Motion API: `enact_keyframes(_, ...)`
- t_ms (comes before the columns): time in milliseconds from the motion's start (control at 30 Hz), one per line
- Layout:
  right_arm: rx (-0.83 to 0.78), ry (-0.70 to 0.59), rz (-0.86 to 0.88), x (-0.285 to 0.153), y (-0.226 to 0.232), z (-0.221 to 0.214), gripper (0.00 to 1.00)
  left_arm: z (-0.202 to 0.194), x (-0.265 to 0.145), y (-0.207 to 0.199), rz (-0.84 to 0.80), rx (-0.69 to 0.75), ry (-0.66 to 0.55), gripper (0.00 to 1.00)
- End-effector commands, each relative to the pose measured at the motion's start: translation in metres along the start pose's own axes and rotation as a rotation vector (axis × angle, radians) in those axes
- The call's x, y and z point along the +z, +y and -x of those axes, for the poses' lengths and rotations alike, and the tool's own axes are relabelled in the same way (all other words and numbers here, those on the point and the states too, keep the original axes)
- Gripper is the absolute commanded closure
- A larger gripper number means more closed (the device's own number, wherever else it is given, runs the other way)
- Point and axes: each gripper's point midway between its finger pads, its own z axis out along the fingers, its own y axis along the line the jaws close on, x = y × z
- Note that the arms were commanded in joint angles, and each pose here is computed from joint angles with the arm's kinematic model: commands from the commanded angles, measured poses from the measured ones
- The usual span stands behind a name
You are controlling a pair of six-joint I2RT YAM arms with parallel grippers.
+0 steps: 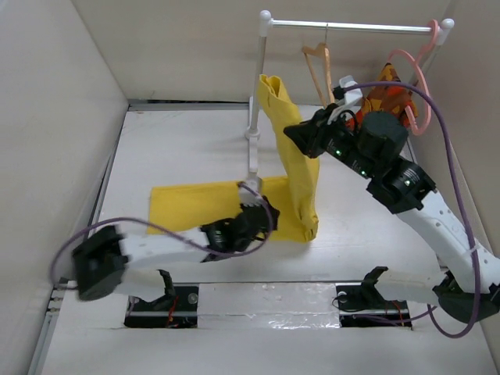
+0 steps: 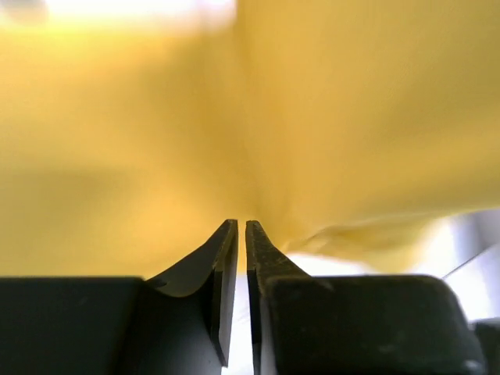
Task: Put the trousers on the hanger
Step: Fold the trousers at the center of the board.
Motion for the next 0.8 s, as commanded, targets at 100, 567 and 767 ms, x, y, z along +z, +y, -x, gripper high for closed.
enact_keyframes(100,0.026,-0.160,0.114,0.044,0.052,0.036,1.00,0.168,-0.144,0.058,0.065,-0.200,-0.418,0.91)
enact_keyframes(567,-0.035,0.261,0.394,0.191,0.244,-0.251,0.98,0.251,-0.302,0.141,0.103,-0.443,-0.716,0.91)
enact_keyframes(767,-0.041,0.378,0.414,0.186,0.254,-0.303,0.05,0.246,-0.301,0.151,0.128,-0.457,-0.727,0.83)
